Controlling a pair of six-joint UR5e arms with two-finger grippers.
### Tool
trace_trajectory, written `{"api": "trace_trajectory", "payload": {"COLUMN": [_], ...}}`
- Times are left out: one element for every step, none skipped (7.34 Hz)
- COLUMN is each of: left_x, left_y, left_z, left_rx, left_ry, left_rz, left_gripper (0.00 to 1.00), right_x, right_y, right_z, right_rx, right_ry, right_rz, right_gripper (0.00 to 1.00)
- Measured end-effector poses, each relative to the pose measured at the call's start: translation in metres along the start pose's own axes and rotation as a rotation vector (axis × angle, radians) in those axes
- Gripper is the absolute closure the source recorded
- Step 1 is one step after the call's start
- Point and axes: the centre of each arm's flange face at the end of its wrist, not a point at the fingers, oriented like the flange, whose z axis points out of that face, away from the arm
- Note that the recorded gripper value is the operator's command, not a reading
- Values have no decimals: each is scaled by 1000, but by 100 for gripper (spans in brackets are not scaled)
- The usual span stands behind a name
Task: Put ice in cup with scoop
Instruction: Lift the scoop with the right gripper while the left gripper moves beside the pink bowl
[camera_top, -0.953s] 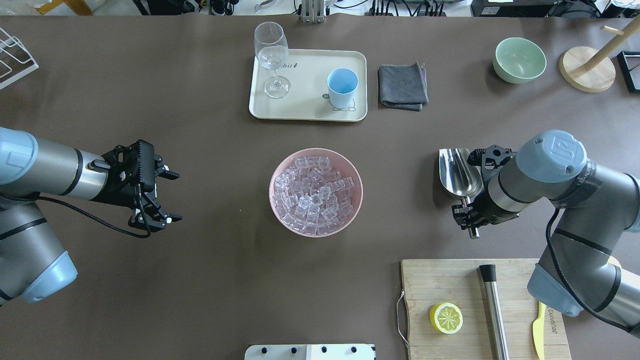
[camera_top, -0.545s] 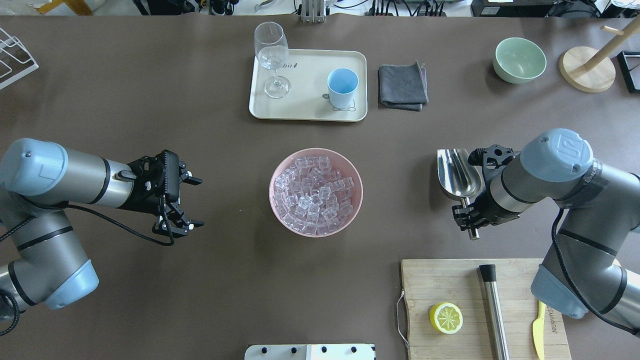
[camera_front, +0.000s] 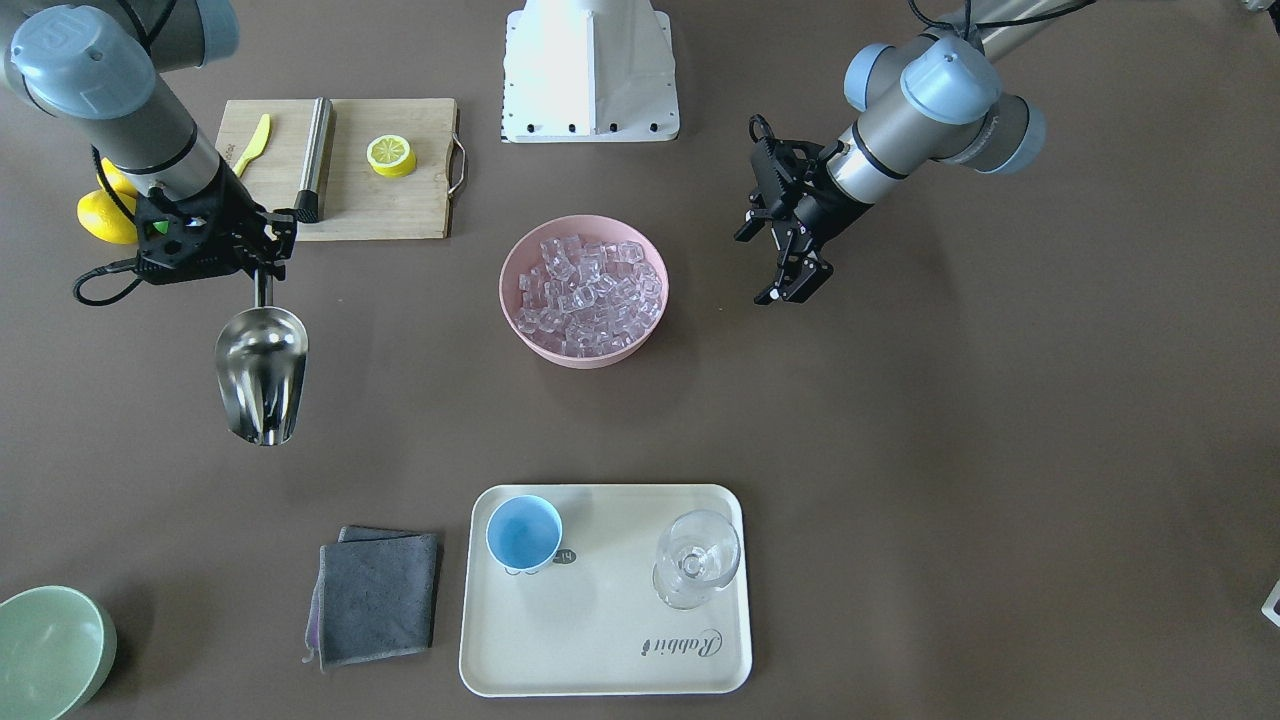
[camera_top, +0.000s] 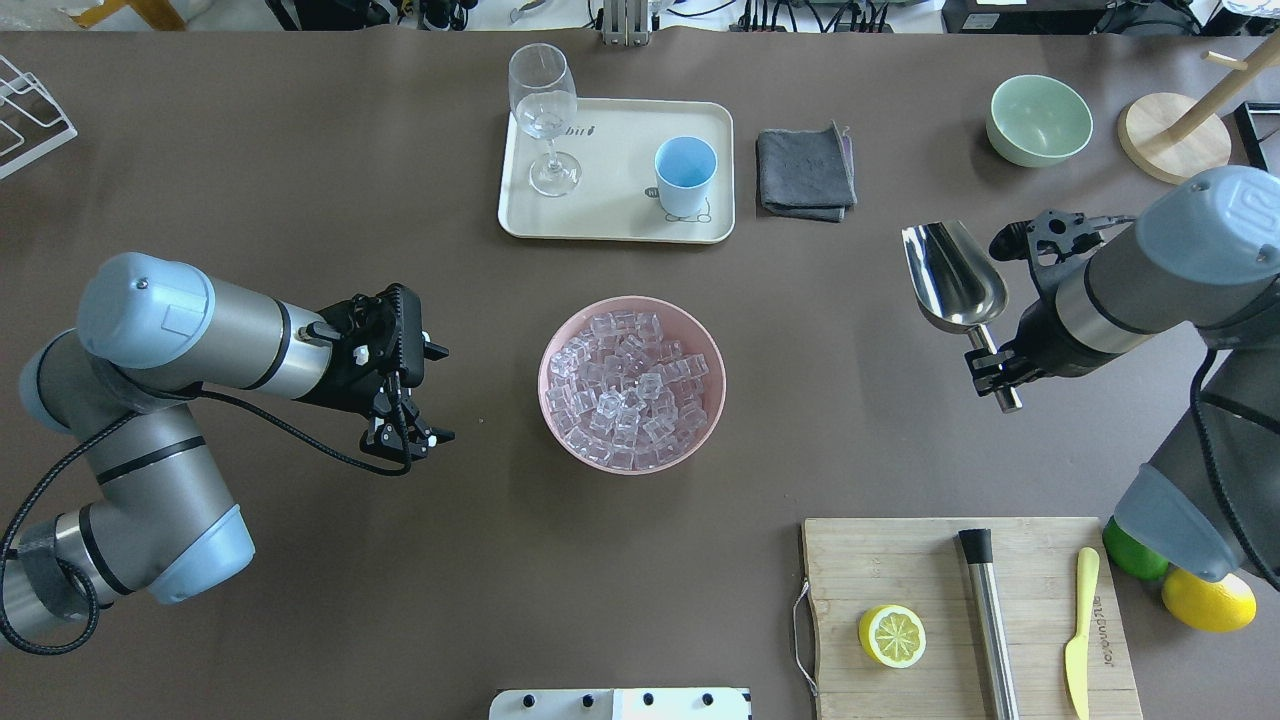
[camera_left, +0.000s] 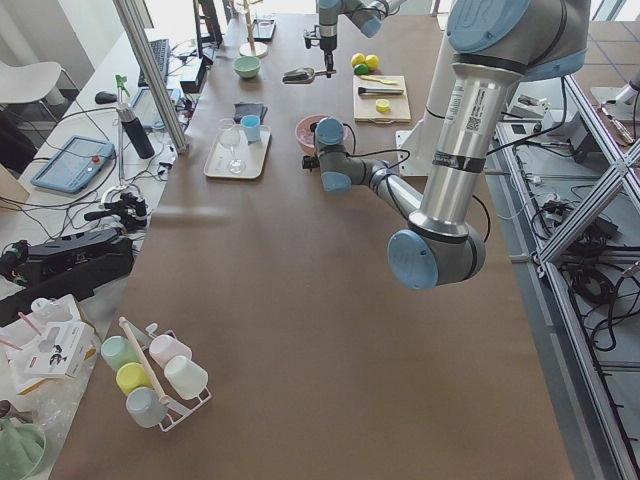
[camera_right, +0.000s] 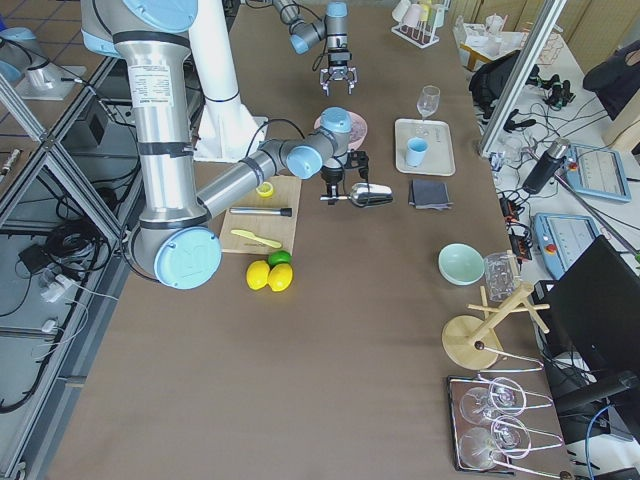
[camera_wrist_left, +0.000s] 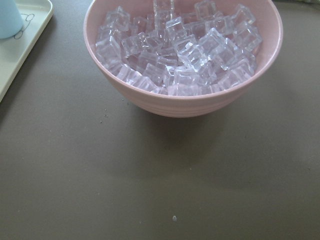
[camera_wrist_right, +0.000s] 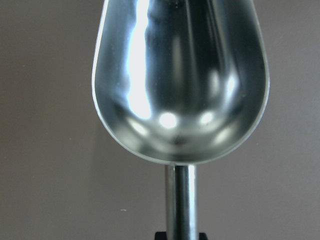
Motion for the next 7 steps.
{"api": "trace_trajectory", "payload": {"left_x": [0, -3, -6, -3, -1, -1, -1], "left_y": [-6, -13, -20, -23, -28, -31, -32], "left_z": [4, 10, 19, 30, 39, 44, 47], "left_rx": [-2, 0, 7, 19, 31, 44, 57], "left_ry": [5, 6, 8, 18, 26, 29, 20], "left_rz": [-3, -1, 5, 16, 25, 33, 41], "left_gripper": [2, 2, 2, 2, 2, 2, 2], "right_x": [19, 30, 34, 31, 28, 32, 40], "right_y": [-11, -16, -18, -23, -31, -36, -34], "right_z": [-21, -34, -42, -49, -66, -74, -79], "right_rx": [11, 18, 8, -21, -44, -86, -165], "right_ry": [27, 40, 47, 67, 92, 131, 167], "right_rz": [-85, -128, -172, -268, -380, -456, -525], "right_gripper": [100, 100, 100, 100, 100, 100, 100]}}
